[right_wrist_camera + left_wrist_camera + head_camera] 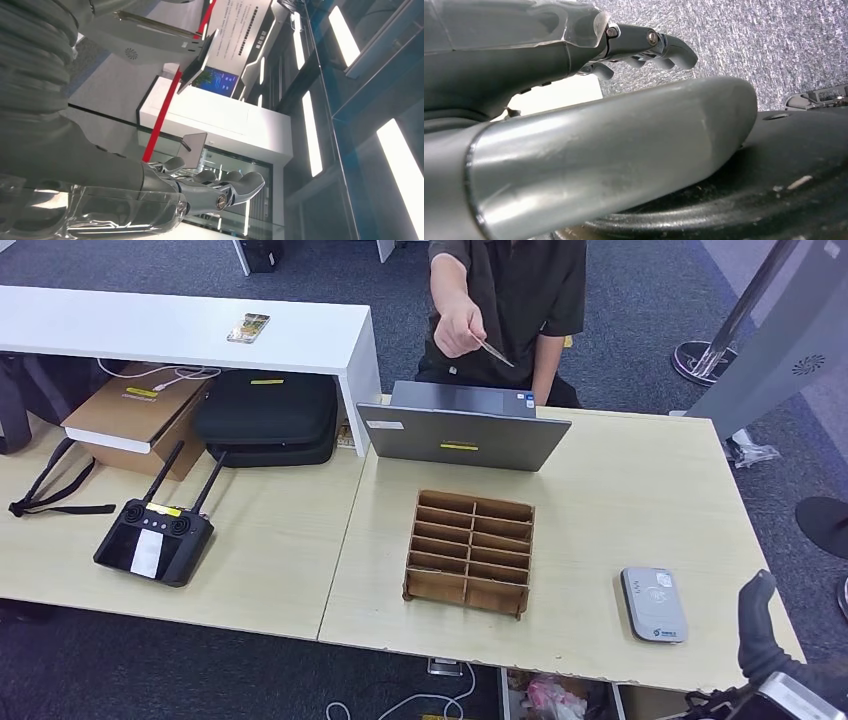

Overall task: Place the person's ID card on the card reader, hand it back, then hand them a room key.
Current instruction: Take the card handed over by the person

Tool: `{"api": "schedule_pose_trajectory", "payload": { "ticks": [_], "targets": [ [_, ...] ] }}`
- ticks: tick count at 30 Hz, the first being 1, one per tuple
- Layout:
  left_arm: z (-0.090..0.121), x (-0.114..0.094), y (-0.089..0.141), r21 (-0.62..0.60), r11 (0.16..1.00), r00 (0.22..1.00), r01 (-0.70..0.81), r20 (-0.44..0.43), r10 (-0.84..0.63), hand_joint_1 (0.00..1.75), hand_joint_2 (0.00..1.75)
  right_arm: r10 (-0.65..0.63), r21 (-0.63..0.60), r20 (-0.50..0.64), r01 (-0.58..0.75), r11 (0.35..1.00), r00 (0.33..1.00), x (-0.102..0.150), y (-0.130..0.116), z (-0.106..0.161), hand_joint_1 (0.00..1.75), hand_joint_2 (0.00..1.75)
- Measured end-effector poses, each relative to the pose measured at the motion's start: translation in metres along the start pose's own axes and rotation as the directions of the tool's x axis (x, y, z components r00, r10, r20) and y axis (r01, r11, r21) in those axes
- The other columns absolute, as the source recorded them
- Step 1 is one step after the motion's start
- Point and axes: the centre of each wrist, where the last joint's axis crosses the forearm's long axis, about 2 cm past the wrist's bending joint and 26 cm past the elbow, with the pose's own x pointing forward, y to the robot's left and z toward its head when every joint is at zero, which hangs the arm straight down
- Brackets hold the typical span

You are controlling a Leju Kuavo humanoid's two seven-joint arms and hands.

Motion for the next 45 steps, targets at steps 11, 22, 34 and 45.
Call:
{"api": "schedule_pose_trajectory", "payload": {
  "ticks": [11, 22, 34, 45],
  "targets": [
    [0.0, 0.0, 0.0, -0.001, 1.0, 1.0, 0.0, 0.0, 0.0, 0.0, 0.0, 0.0, 0.002, -0.002, 0.0, 1.0, 1.0, 0.0, 0.0, 0.0, 0.0, 1.75],
    [-0.001, 0.001, 0.005, -0.014, 0.999, 0.999, 0.045, 0.01, -0.045, 0.0, 0.0, 0.097, 0.137, 0.043, -0.102, 0.985, 0.994, -0.007, 0.06, -0.029, 0.0, 1.75],
    [-0.001, 0.005, 0.016, -0.031, 0.991, 0.991, 0.132, 0.017, -0.131, 0.0, 0.0, 0.007, 0.556, -0.005, -0.003, 0.831, 1.0, 0.034, 0.216, -0.082, 0.0, 1.75],
    [-0.002, 0.004, 0.02, -0.038, 0.991, 0.992, 0.125, 0.018, -0.124, 0.0, 0.0, 0.013, 0.675, 0.055, -0.047, 0.736, 0.998, 0.047, 0.245, -0.082, 0.0, 1.75]
  ]
}}
